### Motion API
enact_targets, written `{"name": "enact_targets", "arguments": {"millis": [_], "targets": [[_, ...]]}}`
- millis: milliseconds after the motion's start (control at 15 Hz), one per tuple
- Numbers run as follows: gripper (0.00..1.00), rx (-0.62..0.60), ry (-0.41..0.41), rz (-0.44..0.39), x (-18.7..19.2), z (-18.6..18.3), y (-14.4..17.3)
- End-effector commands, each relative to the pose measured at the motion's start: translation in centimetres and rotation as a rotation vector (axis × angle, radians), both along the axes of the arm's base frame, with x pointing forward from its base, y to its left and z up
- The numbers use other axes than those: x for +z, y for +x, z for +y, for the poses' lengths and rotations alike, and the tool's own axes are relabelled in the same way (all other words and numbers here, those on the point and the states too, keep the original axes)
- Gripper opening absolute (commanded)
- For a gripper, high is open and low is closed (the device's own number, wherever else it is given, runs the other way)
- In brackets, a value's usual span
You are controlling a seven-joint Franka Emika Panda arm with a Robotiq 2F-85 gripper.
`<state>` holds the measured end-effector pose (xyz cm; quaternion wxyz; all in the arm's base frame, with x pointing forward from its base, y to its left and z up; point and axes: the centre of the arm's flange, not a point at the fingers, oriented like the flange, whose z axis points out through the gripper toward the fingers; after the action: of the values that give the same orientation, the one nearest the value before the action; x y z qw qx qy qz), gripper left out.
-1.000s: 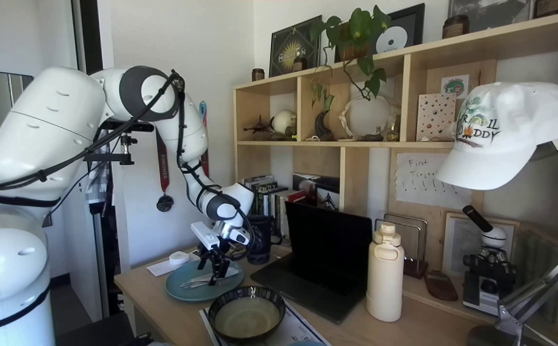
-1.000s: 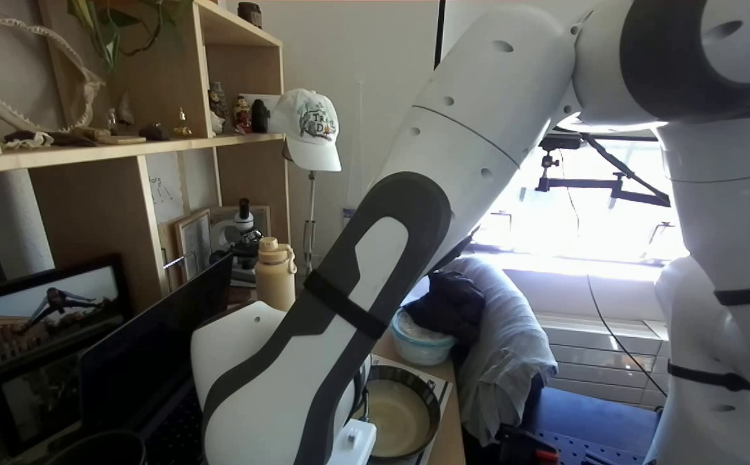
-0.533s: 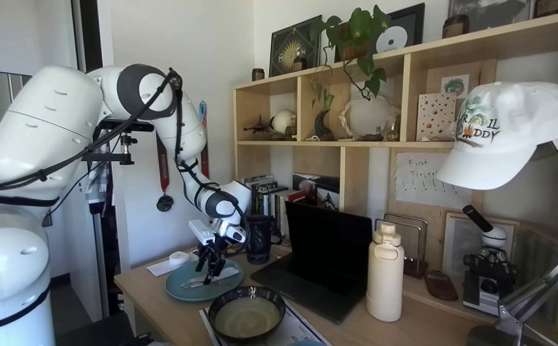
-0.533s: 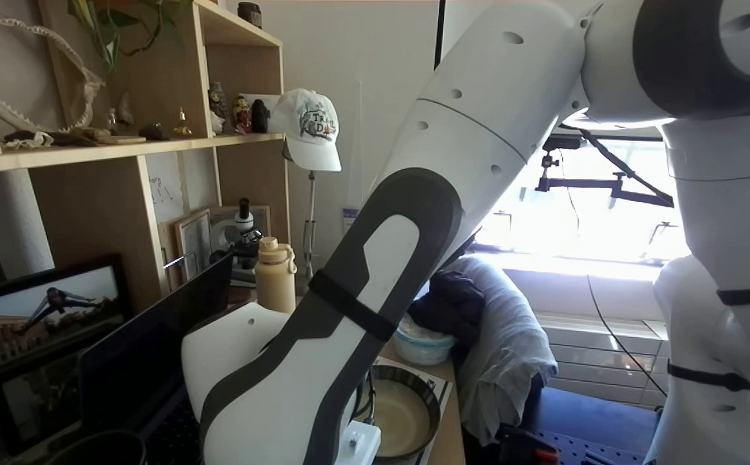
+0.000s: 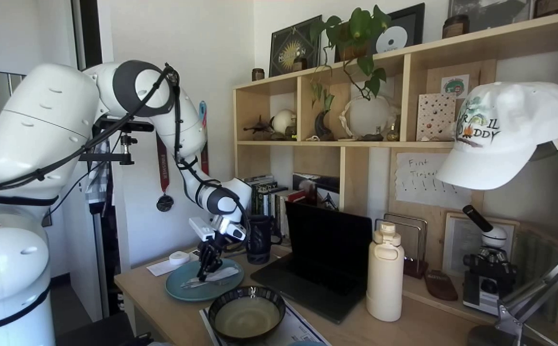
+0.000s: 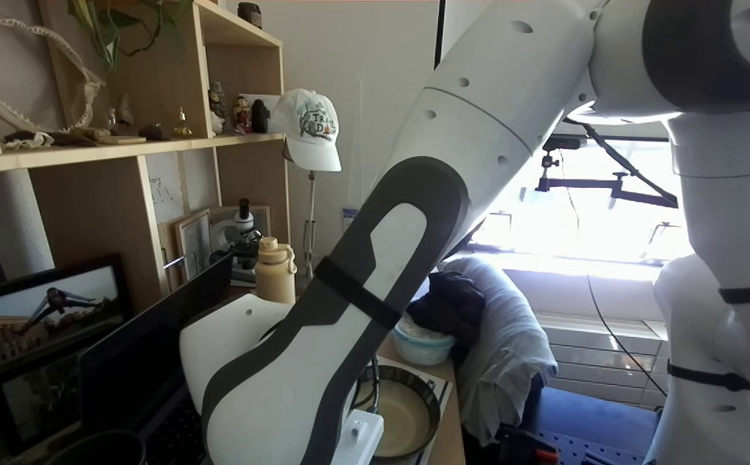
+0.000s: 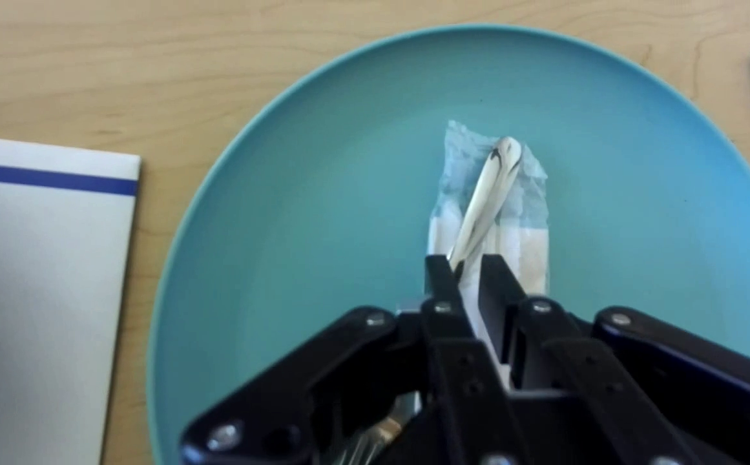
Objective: Pick up the folk from the light blue plate and put it in the black bowl.
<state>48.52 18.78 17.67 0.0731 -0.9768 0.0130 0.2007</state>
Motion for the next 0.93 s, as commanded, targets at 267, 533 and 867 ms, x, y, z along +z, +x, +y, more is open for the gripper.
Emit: {"name": "enact_targets", "arguments": {"millis": [267, 533, 867], "targets": [[0.10, 0.039, -0.052, 0.007, -0.35, -0.31, -0.43], [0.52, 0.052, -0.056, -0.003, -0.18, -0.25, -0.24], [0.37, 0.057, -0.059, 0.001, -0.40, -0.09, -0.15]]}}
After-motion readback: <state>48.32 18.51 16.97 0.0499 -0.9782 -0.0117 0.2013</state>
